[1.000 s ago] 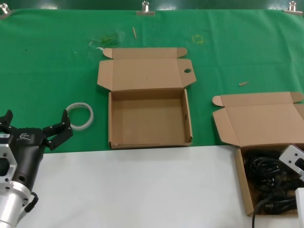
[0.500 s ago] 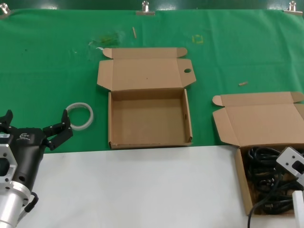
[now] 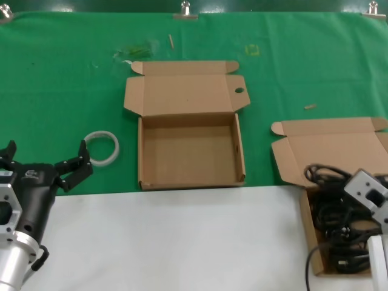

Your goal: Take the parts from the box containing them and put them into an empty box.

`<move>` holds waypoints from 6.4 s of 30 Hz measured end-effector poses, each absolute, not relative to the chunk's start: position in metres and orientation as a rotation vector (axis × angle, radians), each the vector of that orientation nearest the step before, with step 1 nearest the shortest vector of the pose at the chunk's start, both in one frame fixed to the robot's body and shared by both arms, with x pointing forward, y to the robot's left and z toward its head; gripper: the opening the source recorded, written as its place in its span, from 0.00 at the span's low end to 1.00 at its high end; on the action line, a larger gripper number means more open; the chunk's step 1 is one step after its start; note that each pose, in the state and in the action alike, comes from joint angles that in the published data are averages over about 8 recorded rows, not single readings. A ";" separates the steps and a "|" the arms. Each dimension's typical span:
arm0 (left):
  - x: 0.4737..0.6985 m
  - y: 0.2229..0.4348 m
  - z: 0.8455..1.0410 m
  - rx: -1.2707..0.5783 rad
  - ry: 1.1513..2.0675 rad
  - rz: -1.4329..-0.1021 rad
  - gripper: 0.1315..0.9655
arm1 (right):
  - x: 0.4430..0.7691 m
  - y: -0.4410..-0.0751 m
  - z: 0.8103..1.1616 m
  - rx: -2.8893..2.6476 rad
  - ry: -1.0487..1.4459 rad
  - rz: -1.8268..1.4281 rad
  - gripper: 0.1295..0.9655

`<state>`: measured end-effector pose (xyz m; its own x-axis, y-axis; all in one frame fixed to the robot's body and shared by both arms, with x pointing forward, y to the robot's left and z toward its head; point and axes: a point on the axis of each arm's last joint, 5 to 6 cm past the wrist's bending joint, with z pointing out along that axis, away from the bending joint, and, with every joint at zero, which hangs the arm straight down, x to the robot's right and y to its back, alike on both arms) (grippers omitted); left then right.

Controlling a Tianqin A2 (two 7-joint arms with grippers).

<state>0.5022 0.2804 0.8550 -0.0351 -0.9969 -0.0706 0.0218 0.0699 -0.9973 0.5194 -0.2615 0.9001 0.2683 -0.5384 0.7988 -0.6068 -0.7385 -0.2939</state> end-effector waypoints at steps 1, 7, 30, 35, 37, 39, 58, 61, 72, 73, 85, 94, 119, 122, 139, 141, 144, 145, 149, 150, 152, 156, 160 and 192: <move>0.502 0.280 0.855 -1.125 1.253 -1.193 1.00 | 0.518 -0.258 0.905 2.447 -1.101 1.508 0.05; 0.502 0.280 0.855 -1.125 1.253 -1.193 1.00 | 0.514 -0.232 0.931 2.477 -1.080 1.613 0.05; 0.502 0.280 0.855 -1.125 1.253 -1.193 1.00 | 0.568 -0.119 0.920 2.771 -1.005 1.905 0.05; 0.502 0.280 0.855 -1.125 1.253 -1.193 1.00 | 0.574 -0.086 0.915 2.880 -1.003 1.956 0.05; 0.502 0.280 0.855 -1.125 1.253 -1.193 1.00 | 0.575 -0.075 0.914 2.919 -1.000 1.967 0.05; 0.502 0.280 0.855 -1.125 1.253 -1.193 1.00 | 0.575 -0.066 0.912 2.950 -0.998 1.971 0.05; 0.502 0.280 0.855 -1.125 1.253 -1.193 1.00 | 0.574 -0.093 0.888 2.894 -1.027 1.841 0.05; 0.502 0.280 0.855 -1.125 1.253 -1.193 1.00 | 0.575 -0.094 0.887 2.891 -1.030 1.843 0.05; 0.502 0.280 0.855 -1.125 1.253 -1.193 1.00 | 0.574 -0.067 0.894 2.992 -1.102 1.927 0.05; 0.502 0.280 0.855 -1.125 1.253 -1.193 1.00 | 0.573 -0.065 0.895 3.003 -1.114 1.933 0.05; 0.502 0.280 0.855 -1.125 1.253 -1.193 1.00 | 0.573 -0.061 0.896 3.021 -1.135 1.941 0.10; 0.502 0.280 0.855 -1.125 1.253 -1.193 1.00 | 0.573 -0.062 0.896 3.020 -1.135 1.941 0.23; 0.502 0.280 0.855 -1.125 1.253 -1.193 1.00 | 0.573 -0.067 0.895 2.993 -1.223 1.982 0.76; 0.502 0.280 0.855 -1.125 1.253 -1.193 1.00 | 0.572 -0.072 0.894 2.970 -1.294 2.015 0.82; 0.502 0.280 0.855 -1.125 1.253 -1.193 1.00 | 0.567 -0.106 0.887 2.784 -1.748 2.225 0.99; 0.502 0.280 0.855 -1.125 1.253 -1.193 1.00 | 0.566 -0.111 0.886 2.761 -1.796 2.246 1.00; 0.502 0.280 0.855 -1.125 1.253 -1.193 1.00 | 0.564 -0.117 0.884 2.725 -1.868 2.278 1.00; 0.502 0.280 0.855 -1.125 1.253 -1.193 1.00 | 0.563 -0.119 0.883 2.714 -1.891 2.288 1.00; 0.502 0.280 0.855 -1.125 1.253 -1.193 1.00 | 0.561 -0.127 0.881 2.669 -1.979 2.325 1.00; 0.502 0.280 0.855 -1.125 1.253 -1.193 1.00 | 0.560 -0.130 0.880 2.658 -1.999 2.333 1.00; 0.502 0.280 0.855 -1.125 1.253 -1.193 1.00 | 0.558 -0.134 0.879 2.637 -2.039 2.350 1.00; 0.502 0.280 0.855 -1.125 1.253 -1.193 1.00 | 0.555 -0.142 0.876 2.595 -2.119 2.380 1.00; 0.502 0.280 0.855 -1.125 1.253 -1.193 1.00 | 0.551 -0.151 0.874 2.557 -2.195 2.404 1.00; 0.502 0.280 0.855 -1.125 1.253 -1.193 1.00 | 0.512 -0.214 0.848 2.396 -2.648 2.391 1.00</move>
